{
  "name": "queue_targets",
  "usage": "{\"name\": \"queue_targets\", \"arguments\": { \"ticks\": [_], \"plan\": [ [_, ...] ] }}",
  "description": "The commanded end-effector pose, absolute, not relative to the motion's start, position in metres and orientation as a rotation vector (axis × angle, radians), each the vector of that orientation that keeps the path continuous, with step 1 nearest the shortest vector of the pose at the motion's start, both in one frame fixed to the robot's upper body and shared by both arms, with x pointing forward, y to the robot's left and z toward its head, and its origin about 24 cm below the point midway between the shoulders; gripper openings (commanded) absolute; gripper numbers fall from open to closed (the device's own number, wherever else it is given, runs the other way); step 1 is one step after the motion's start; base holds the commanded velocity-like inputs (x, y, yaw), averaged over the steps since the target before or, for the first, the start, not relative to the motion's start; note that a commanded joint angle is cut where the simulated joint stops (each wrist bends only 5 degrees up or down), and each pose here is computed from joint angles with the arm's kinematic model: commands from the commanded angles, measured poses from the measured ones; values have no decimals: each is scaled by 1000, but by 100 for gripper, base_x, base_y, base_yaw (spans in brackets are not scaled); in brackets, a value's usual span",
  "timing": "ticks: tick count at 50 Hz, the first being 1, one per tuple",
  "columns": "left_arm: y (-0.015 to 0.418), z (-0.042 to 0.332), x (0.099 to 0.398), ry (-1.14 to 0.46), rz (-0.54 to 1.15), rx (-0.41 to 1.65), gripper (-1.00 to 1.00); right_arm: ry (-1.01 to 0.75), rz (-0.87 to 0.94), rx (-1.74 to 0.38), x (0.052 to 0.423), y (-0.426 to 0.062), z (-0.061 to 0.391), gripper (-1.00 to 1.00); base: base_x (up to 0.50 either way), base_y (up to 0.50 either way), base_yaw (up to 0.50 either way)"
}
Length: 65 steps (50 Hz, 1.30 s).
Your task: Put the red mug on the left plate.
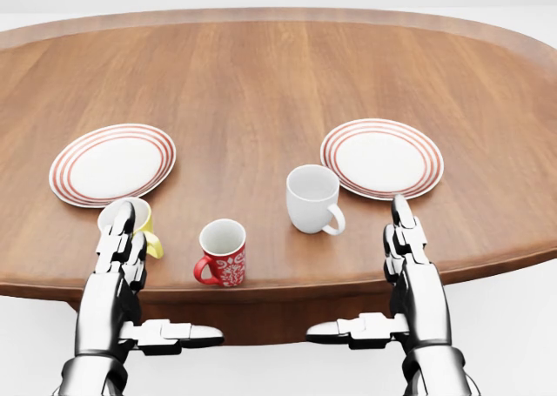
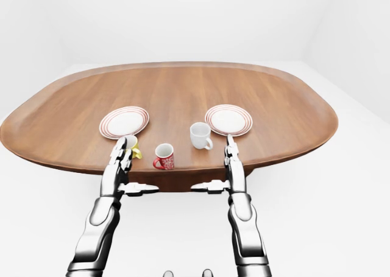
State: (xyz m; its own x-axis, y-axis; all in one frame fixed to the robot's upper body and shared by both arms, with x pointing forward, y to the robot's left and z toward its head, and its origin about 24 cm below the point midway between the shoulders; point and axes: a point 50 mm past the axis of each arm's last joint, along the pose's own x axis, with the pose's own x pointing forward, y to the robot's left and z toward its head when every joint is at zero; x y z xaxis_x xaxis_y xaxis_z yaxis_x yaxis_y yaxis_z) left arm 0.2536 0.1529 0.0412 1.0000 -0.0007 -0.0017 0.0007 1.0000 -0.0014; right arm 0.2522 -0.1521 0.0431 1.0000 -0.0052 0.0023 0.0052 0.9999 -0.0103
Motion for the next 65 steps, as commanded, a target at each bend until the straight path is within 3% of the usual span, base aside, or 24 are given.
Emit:
{"name": "queue_targets", "arguments": {
  "ticks": [1,12,16,19,20,23,27,58,65],
  "plan": [
    [162,42,253,9,6,-14,100,-1,-26,-41,249,-158,46,100,0,0,0],
    [163,45,250,-3,9,-16,100,-21,-23,-45,245,-157,51,100,0,0,0],
    [172,68,231,-104,56,-29,100,-167,50,-47,201,-146,88,100,0,0,0],
    [185,98,201,-231,92,-59,100,-294,87,-66,155,-140,116,100,0,0,0],
    [185,99,201,-233,94,-60,100,-296,87,-67,154,-140,116,100,0,0,0],
    [206,129,159,-395,169,-93,100,-207,-2,-218,114,-140,117,100,0,0,0],
    [217,139,141,-472,209,-102,100,-121,-62,-300,92,-143,111,100,0,0,0],
    [212,136,145,-458,171,-102,100,-171,-48,-273,99,-143,115,100,0,0,0],
    [212,136,146,-455,165,-101,100,-191,-38,-278,100,-141,117,100,1,45,0]
  ]
}}
